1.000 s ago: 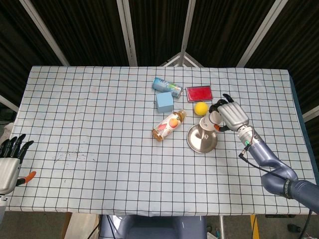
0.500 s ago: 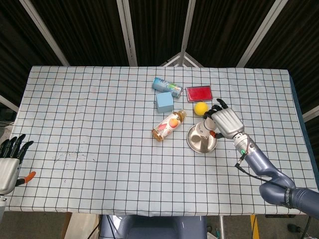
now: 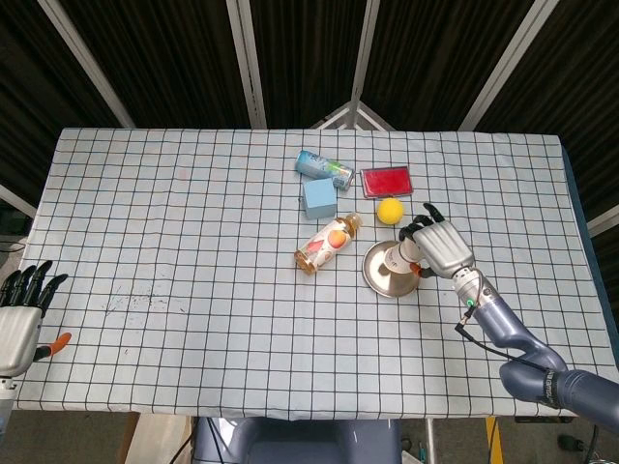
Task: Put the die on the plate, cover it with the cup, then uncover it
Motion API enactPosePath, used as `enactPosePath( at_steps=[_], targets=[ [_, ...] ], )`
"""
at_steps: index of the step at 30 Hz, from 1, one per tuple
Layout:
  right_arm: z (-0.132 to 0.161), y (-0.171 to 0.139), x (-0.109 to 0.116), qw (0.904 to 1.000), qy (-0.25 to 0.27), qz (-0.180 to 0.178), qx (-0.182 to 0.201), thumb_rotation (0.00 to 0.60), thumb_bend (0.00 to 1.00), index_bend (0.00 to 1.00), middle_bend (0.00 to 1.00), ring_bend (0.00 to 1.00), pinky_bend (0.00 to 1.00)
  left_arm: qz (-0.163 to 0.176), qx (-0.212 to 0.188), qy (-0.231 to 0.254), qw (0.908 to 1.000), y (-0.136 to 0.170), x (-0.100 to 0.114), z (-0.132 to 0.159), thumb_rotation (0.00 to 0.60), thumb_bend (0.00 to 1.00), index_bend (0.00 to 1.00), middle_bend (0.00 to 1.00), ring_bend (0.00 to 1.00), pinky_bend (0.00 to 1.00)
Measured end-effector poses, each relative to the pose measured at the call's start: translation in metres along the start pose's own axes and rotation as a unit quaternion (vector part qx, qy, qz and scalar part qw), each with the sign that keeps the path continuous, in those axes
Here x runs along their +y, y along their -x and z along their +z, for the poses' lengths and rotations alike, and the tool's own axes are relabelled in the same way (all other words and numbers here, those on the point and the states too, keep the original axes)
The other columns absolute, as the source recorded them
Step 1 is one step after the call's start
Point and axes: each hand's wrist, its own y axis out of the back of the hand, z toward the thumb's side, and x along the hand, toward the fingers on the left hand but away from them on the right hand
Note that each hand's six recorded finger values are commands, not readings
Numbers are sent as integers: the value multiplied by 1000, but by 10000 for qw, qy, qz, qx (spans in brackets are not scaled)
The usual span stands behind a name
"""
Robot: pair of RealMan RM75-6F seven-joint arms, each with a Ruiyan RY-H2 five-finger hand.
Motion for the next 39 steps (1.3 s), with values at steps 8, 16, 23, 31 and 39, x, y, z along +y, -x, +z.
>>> enactPosePath(
  at_steps=[8, 16, 23, 31, 39],
  targets=[
    [6, 1, -13, 9999, 32, 54, 122, 600, 323, 494, 406, 220, 39, -12, -9, -19, 10000, -1, -1, 1, 600, 256, 145, 0, 0, 23],
    [14, 5, -24, 9997, 48, 146, 203, 600, 323, 494, 406, 221, 39, -3, 5, -9, 10000, 0, 0, 0, 600, 256, 146, 0, 0, 23],
    [14, 8, -32, 9995, 85, 237, 181, 600, 324, 494, 406, 221, 39, -9, -9, -16, 10000, 0, 0, 0, 600, 256, 146, 0, 0, 23],
    [22, 18, -34, 9993, 171, 164, 275, 600, 323, 494, 406, 221, 39, -11, 0, -27, 10000, -1, -1, 0, 600, 256, 146, 0, 0, 23],
    [38, 31, -24, 9986, 288, -26, 438, 600, 323, 494, 406, 220, 39, -21, -1, -32, 10000, -1, -1, 0, 600, 256, 147, 0, 0, 23]
  ],
)
